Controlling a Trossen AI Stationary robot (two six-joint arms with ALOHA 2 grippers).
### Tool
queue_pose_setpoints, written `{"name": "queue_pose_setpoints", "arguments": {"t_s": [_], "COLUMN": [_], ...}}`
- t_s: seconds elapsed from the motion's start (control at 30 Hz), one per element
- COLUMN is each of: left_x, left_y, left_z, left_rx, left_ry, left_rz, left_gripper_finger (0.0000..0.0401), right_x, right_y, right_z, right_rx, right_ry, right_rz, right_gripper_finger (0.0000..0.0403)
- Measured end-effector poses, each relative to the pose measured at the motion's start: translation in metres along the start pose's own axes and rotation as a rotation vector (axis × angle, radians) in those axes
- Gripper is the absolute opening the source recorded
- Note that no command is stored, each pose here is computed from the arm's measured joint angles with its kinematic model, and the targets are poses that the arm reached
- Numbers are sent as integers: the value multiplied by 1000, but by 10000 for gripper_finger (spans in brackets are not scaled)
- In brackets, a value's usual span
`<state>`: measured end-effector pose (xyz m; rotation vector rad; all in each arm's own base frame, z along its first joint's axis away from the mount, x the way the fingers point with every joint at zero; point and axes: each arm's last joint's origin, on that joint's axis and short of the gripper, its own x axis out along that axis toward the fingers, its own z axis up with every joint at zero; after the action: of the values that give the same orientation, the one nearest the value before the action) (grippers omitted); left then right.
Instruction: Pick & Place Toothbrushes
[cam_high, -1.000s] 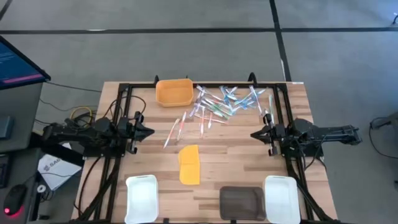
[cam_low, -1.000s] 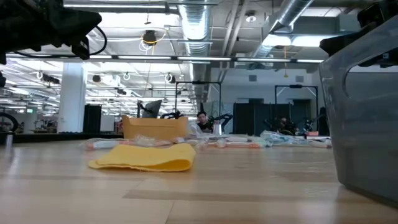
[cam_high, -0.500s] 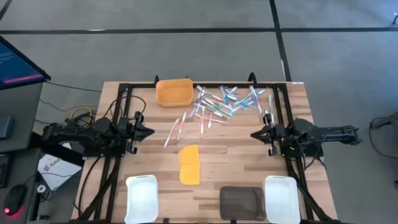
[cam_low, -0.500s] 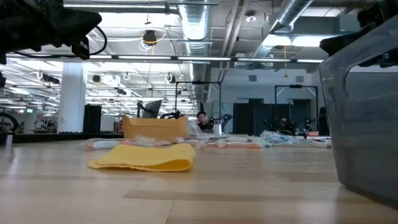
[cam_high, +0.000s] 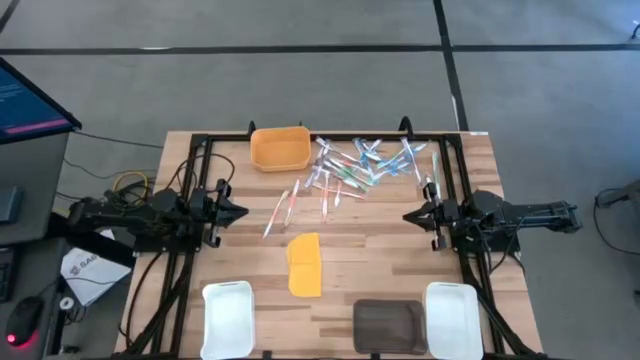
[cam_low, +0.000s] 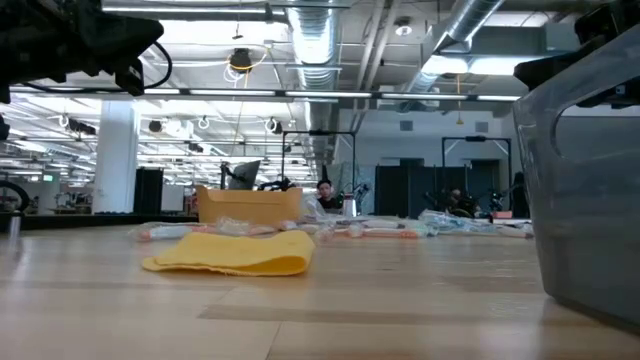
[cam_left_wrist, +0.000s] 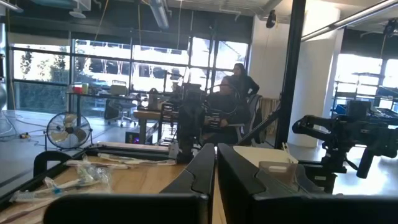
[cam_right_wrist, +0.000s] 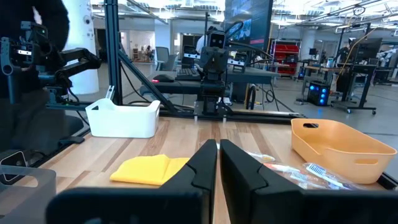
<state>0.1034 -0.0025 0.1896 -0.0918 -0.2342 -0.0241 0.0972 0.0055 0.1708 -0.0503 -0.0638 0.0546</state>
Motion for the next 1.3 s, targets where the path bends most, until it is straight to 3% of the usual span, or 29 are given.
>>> {"name": "queue_pose_setpoints", "arguments": {"t_s": [0.7,0.87,1.0,1.2,1.3], "left_x": [0,0,-3,-16,-20], "left_y": [0,1,0,4,6], "left_z": [0,7,22,51,56], "left_rx": [0,-8,-203,-600,-732], "left_ry": [-2,-74,-241,-632,-723], "left_rz": [0,47,31,86,90], "left_gripper_finger": [13,13,13,13,13], "right_x": [0,0,0,0,0], "right_y": [0,-1,-6,-7,-7], "right_z": [0,-2,-4,-4,-3], "right_rx": [0,-50,-189,-190,-190], "right_ry": [1,22,49,57,51], "right_rz": [0,-15,-98,-111,-127], "right_gripper_finger": [17,17,17,17,17]}}
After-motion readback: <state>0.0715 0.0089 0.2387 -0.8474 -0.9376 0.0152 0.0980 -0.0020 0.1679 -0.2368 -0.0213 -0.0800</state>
